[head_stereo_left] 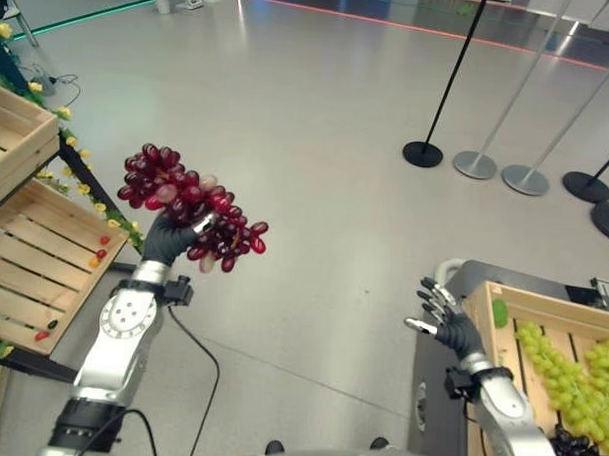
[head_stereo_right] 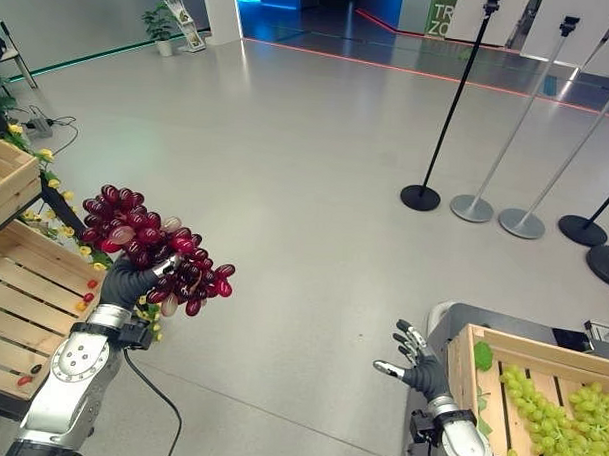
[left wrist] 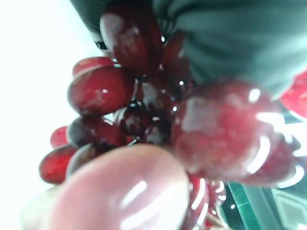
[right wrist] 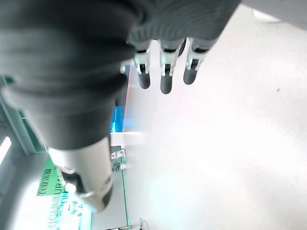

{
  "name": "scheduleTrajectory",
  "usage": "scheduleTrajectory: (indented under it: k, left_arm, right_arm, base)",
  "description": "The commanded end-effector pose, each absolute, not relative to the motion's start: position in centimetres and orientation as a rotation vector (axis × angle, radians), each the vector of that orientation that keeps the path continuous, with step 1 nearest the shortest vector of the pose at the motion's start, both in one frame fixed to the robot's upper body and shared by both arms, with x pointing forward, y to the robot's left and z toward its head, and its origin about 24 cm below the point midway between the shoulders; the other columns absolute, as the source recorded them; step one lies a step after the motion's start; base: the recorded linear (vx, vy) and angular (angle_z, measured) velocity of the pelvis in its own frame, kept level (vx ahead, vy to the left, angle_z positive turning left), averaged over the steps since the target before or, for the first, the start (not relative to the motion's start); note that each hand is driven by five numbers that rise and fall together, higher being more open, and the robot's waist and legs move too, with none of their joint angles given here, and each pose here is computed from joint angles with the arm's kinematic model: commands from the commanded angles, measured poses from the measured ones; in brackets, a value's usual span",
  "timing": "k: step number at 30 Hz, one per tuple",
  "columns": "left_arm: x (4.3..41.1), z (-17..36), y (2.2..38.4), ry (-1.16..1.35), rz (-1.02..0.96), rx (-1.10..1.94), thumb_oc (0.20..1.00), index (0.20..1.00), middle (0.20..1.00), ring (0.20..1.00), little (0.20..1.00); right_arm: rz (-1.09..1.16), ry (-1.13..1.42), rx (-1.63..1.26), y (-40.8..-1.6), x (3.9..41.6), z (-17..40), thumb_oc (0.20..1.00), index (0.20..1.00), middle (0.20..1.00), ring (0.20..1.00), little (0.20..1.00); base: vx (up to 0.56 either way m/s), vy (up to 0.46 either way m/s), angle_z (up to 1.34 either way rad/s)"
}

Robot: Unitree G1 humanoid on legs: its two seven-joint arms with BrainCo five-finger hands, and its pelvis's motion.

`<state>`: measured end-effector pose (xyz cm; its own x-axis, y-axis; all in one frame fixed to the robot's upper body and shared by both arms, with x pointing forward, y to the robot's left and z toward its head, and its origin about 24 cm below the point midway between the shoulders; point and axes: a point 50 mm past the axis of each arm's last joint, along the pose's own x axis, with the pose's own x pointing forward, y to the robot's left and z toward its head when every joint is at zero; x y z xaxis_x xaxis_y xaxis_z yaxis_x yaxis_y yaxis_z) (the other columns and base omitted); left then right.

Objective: Pick up the fruits from the basket on one side to the basket on the other side

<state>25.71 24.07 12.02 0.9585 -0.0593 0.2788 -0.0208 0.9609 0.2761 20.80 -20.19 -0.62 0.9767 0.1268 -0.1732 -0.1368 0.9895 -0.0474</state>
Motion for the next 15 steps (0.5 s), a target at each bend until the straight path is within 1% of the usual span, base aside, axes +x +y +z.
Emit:
scheduleTrajectory:
  k: [1,4,5,7,8,12,13,14,15]
  left_arm:
    - [26.4,18.4,22.5,-0.626,-0.041,0.34,0.2,0.2,0.2,0.2,0.2]
    - [26.4,19.1,22.7,-0.652,-0.026,0.404,0.2,0.2,0.2,0.2,0.2]
    - [26.0,19.6,23.6,-0.67,0.002,0.457,0.2,0.2,0.2,0.2,0.2]
    - [25.9,20.3,24.0,-0.689,0.017,0.488,0.2,0.2,0.2,0.2,0.2]
    - [26.1,21.5,24.1,-0.73,0.022,0.535,0.2,0.2,0.2,0.2,0.2]
    - [26.6,23.0,23.1,-0.788,-0.003,0.606,0.2,0.2,0.2,0.2,0.2]
    - [26.4,24.3,22.9,-0.833,-0.003,0.685,0.2,0.2,0.2,0.2,0.2]
    - [26.5,24.3,22.9,-0.833,-0.003,0.686,0.2,0.2,0.2,0.2,0.2]
    - [26.2,26.0,22.7,-0.89,-0.005,0.76,0.2,0.2,0.2,0.2,0.2]
  right_arm:
    - [0.182,0.065,-0.044,-19.7,22.3,1.4,1.0,1.0,1.0,1.0,1.0]
    - [0.208,0.103,-0.052,-19.5,21.6,0.6,1.0,1.0,1.0,1.0,1.0]
    - [0.231,0.125,-0.058,-19.3,21.1,0.2,1.0,1.0,1.0,1.0,1.0]
    - [0.242,0.134,-0.057,-19.3,20.9,0.0,1.0,1.0,1.0,1.0,1.0]
    - [0.243,0.145,-0.082,-19.6,20.8,-0.1,1.0,1.0,1.0,1.0,1.0]
    - [0.236,0.174,-0.108,-20.1,20.5,-0.7,1.0,1.0,1.0,1.0,1.0]
    - [0.234,0.191,-0.134,-20.4,20.3,-0.9,1.0,1.0,1.0,1.0,1.0]
    - [0.234,0.191,-0.133,-20.4,20.3,-0.9,1.0,1.0,1.0,1.0,1.0]
    - [0.232,0.21,-0.138,-20.7,20.0,-1.2,1.0,1.0,1.0,1.0,1.0]
  base:
    - [0.11,0.017,0.33]
    - [0.06,-0.064,0.7]
    - [0.06,-0.124,0.48]
    - [0.05,-0.101,0.27]
    - [0.03,-0.039,0.2]
    - [0.05,-0.076,0.26]
    - [0.04,-0.054,0.44]
    - [0.08,-0.1,0.34]
    - [0.05,-0.064,0.12]
